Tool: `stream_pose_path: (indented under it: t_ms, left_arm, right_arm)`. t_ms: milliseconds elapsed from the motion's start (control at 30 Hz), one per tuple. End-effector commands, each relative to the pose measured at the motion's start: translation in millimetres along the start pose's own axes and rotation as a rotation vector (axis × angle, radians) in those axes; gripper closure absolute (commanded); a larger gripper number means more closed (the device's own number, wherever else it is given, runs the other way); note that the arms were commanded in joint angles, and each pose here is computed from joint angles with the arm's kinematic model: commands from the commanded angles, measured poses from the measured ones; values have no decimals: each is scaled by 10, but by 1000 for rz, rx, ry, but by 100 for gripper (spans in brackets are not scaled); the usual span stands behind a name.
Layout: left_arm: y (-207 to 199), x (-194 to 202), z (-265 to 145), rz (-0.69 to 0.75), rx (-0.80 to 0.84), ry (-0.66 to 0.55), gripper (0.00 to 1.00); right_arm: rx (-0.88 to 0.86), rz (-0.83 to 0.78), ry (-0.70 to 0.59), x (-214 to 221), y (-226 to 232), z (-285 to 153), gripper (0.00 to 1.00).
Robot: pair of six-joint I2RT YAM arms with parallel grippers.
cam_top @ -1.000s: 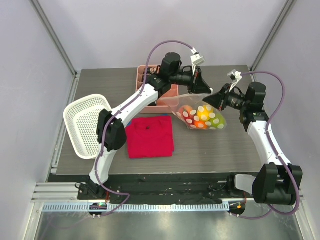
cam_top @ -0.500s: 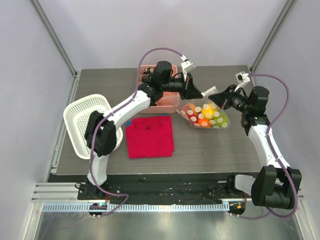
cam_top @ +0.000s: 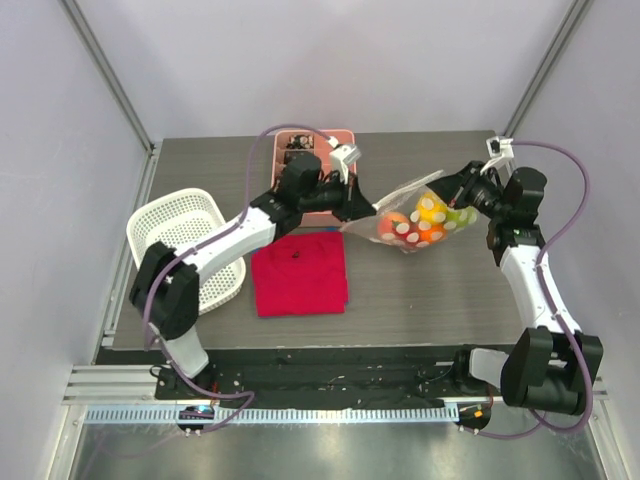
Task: Open the zip-top bag and remove the fake food
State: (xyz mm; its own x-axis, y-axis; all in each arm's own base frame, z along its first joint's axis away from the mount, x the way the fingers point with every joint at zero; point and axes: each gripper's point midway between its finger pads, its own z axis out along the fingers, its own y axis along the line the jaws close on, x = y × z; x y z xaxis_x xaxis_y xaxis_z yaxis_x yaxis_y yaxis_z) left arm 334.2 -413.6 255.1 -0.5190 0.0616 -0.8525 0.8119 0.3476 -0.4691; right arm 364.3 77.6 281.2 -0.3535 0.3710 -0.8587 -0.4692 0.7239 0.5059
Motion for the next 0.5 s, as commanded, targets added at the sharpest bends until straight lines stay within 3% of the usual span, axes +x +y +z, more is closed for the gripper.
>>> stream_pose_path:
  t_ms: [0, 67, 300, 467]
  left_arm:
    - [120, 213, -334, -83, -214, -76, 100]
    - [-45, 490, -343, -87, -204, -39, 100]
    - [-596, 764, -475, -28, -163, 13, 100]
    - [-535, 1102, -622, -52, -199, 66, 100]
  right_arm:
    - [36, -39, -113, -491, -86, 74, 99]
    - [-9, -41, -99, -466, -44, 104, 99]
    - [-138, -7, -33, -315, 40, 232, 99]
    - [-154, -7, -9, -257, 25, 255, 99]
